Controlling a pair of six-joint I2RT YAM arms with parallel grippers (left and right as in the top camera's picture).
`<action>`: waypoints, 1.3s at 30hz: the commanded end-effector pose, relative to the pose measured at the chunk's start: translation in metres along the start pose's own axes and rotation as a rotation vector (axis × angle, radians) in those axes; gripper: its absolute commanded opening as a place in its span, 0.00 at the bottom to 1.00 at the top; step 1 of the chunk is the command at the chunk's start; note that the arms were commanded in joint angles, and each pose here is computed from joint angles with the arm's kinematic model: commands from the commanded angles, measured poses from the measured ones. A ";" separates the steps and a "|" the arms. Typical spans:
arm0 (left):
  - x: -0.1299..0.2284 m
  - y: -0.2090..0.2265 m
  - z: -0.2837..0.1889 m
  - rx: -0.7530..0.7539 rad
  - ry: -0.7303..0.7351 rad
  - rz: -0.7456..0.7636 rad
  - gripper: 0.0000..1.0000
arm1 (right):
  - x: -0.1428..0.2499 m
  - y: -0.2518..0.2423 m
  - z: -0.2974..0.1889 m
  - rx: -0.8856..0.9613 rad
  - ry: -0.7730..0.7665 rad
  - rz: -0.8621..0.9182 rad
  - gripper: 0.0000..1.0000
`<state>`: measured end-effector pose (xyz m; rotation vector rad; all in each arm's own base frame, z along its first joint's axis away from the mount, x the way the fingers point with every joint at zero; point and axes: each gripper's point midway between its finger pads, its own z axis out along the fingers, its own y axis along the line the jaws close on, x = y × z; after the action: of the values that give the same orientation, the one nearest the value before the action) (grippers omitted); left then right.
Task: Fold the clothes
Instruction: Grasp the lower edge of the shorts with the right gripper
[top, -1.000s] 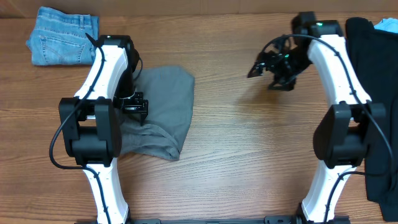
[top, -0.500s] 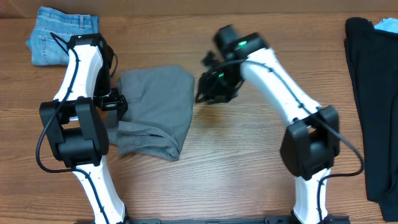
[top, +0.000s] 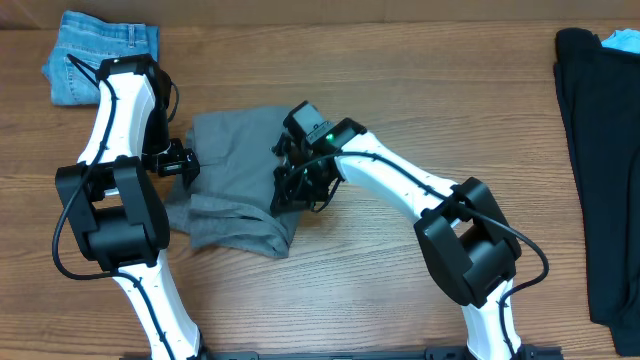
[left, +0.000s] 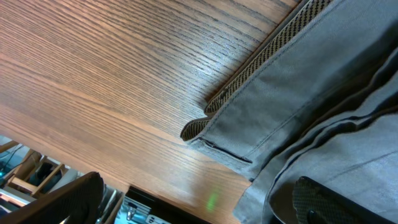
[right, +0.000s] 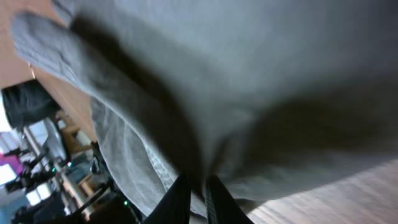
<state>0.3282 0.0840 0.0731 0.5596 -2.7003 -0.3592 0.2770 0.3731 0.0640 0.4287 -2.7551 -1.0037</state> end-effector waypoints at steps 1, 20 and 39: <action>-0.003 0.006 -0.016 0.005 -0.060 -0.035 1.00 | 0.014 0.011 0.004 -0.050 0.029 0.025 0.13; 0.001 -0.021 -0.018 0.155 -0.032 0.021 1.00 | 0.051 -0.065 0.048 -0.046 0.176 0.338 0.04; -0.007 -0.094 -0.041 0.483 -0.092 0.146 1.00 | -0.003 -0.248 -0.114 0.174 -0.175 0.672 0.04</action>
<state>0.3692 0.0191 0.0607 0.5492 -2.8316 0.2025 0.3429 0.1782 0.0012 -0.5064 -2.6404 -0.8787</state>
